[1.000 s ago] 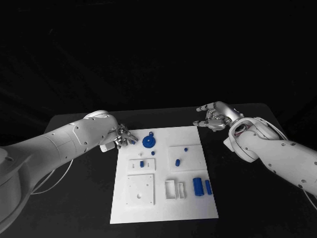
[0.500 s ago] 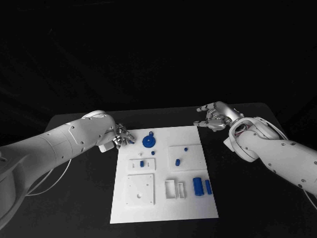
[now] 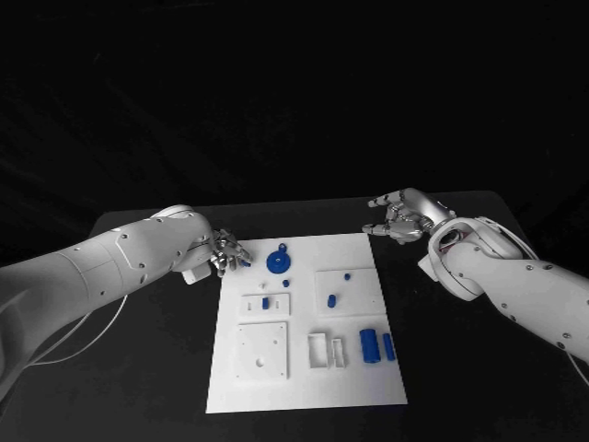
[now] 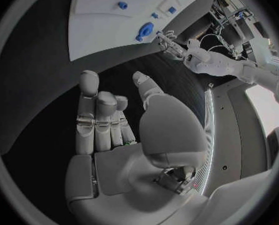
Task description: Assemble the parts on the task board
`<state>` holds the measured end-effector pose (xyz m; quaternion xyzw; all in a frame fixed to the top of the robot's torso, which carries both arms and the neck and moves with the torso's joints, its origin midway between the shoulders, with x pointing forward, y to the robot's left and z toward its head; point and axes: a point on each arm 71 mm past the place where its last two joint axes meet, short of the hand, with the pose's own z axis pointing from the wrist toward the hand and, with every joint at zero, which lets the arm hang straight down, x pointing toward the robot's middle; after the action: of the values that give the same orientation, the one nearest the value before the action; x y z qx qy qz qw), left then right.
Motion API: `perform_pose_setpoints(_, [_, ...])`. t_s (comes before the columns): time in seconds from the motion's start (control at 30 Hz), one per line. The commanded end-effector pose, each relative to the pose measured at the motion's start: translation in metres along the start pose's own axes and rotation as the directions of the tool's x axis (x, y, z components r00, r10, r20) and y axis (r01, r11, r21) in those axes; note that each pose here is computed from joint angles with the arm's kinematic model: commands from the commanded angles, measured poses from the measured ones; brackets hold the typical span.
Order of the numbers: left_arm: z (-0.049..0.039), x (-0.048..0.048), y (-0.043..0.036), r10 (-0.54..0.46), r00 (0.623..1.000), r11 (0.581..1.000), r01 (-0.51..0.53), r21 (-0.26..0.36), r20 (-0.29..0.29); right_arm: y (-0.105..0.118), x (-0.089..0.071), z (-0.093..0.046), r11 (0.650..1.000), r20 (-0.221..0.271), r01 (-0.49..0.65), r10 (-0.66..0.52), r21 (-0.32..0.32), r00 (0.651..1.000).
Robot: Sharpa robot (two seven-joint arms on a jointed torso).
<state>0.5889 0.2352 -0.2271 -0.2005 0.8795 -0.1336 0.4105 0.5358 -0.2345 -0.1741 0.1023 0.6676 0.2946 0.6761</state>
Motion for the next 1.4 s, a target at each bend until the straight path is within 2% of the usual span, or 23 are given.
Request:
perform_pose_setpoints(0.03, [-0.008, -0.0015, -0.0016, -0.036, 0.999, 0.999, 0.036, 0.008, 0.023, -0.001, 0.0, 0.0, 1.0, -0.01, 0.008, -0.008, -0.001, 1.0])
perform_pose_setpoints(0.23, [-0.026, 0.0013, 0.0003, -0.043, 0.999, 0.999, 0.043, 0.015, 0.02, -0.003, -0.001, -0.001, 1.0, -0.009, 0.011, -0.011, 0.004, 1.0])
perform_pose_setpoints(0.33, [-0.0348, 0.0059, 0.0006, -0.043, 0.999, 0.999, 0.042, 0.014, 0.017, -0.004, -0.002, -0.001, 1.0, -0.009, 0.012, -0.012, 0.006, 1.0])
perform_pose_setpoints(0.57, [-0.0468, 0.0186, -0.0016, -0.01, 1.0, 1.0, 0.01, 0.014, 0.011, -0.005, -0.001, -0.001, 1.0, -0.009, 0.012, -0.012, 0.007, 1.0])
perform_pose_setpoints(0.87, [-0.0521, 0.0424, 0.0013, 0.073, 0.997, 0.997, -0.073, 0.0, 0.02, -0.005, -0.001, 0.0, 1.0, -0.01, 0.012, -0.012, 0.008, 1.0])
perform_pose_setpoints(1.2, [-0.0501, 0.0656, 0.0052, 0.115, 0.993, 0.993, -0.115, -0.002, 0.021, -0.005, -0.001, 0.0, 1.0, -0.009, 0.012, -0.012, 0.008, 1.0])
perform_pose_setpoints(1.4, [-0.0477, 0.0758, 0.0051, 0.126, 0.992, 0.992, -0.126, 0.005, 0.024, -0.005, -0.001, 0.0, 1.0, -0.008, 0.012, -0.012, 0.007, 1.0])
